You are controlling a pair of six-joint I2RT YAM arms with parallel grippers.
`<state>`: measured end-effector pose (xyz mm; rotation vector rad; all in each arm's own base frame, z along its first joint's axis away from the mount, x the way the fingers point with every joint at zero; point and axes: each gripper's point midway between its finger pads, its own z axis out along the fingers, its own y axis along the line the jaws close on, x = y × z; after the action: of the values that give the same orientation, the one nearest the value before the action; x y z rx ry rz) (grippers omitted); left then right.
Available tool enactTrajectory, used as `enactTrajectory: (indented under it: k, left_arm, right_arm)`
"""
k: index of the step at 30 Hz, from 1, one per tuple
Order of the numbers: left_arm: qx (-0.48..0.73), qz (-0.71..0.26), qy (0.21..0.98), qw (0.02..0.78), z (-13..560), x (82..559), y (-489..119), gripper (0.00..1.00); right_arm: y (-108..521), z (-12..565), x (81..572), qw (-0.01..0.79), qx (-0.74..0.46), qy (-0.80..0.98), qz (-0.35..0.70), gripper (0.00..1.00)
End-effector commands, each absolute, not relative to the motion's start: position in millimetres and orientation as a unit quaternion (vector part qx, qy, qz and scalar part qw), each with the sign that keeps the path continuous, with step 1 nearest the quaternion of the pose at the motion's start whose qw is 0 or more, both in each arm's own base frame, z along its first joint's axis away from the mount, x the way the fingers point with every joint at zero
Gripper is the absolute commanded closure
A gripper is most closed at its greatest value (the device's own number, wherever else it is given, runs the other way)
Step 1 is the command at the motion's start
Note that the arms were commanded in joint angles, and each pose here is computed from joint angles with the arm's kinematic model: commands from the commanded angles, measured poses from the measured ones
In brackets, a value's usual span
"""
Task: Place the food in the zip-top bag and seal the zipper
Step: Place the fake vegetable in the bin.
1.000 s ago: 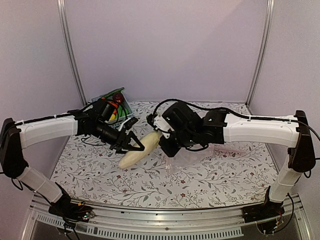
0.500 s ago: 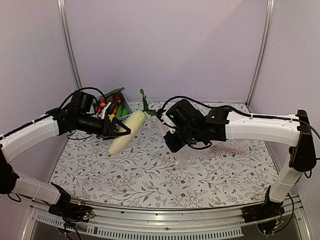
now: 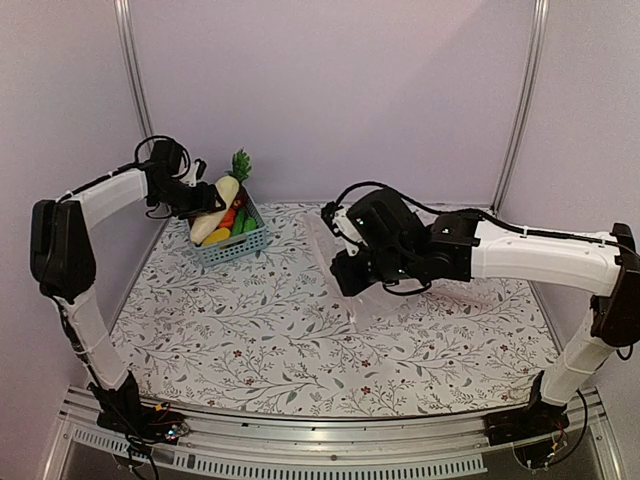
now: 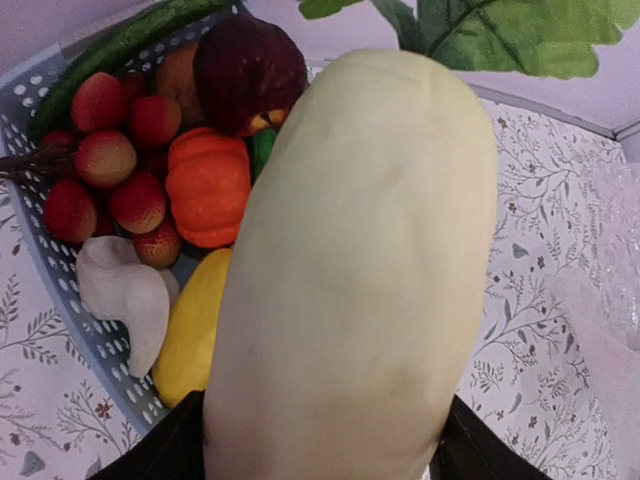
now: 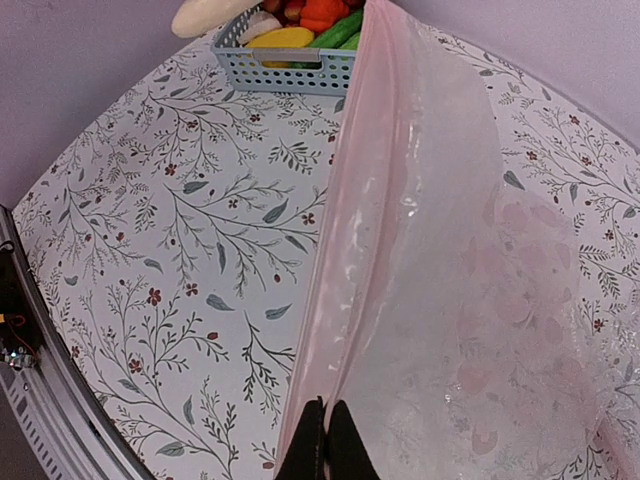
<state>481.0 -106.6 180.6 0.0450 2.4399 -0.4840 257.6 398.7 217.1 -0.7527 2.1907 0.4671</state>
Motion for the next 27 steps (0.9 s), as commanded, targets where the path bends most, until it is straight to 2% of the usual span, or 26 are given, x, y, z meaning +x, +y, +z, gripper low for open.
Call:
enactTrajectory:
  k: [1,7,10,11,15,16,17,23,27]
  left_arm:
    - [0.061,-0.098,0.948,0.298,156,514,-89,0.48]
    - [0.074,-0.061,0.957,0.275,123,534,-80,0.48]
    - [0.076,-0.051,0.958,0.273,117,538,-76,0.44]
    - [0.081,-0.054,0.957,0.273,116,538,-78,0.40]
    - [0.083,-0.066,0.955,0.276,124,533,-82,0.14]
    - [0.081,-0.062,0.954,0.283,131,533,-80,0.03]
    - [0.075,-0.057,0.952,0.293,142,532,-77,0.01]
    - [0.029,-0.059,0.912,0.405,243,512,-73,0.00]
    - [0.028,-0.122,0.887,0.445,285,460,-112,0.00]
  right_arm:
    - [400,236,254,0.394,-0.280,0.848,0.218,1.00]
    - [398,236,253,0.395,-0.282,0.847,0.219,1.00]
    - [398,238,252,0.395,-0.282,0.846,0.220,1.00]
    - [397,238,252,0.395,-0.282,0.846,0.221,1.00]
    - [398,239,252,0.397,-0.280,0.846,0.221,1.00]
    - [398,241,253,0.398,-0.278,0.846,0.223,1.00]
    - [398,243,253,0.398,-0.276,0.845,0.224,1.00]
    - [396,255,252,0.403,-0.264,0.844,0.235,1.00]
    - [394,259,258,0.414,-0.249,0.846,0.227,1.00]
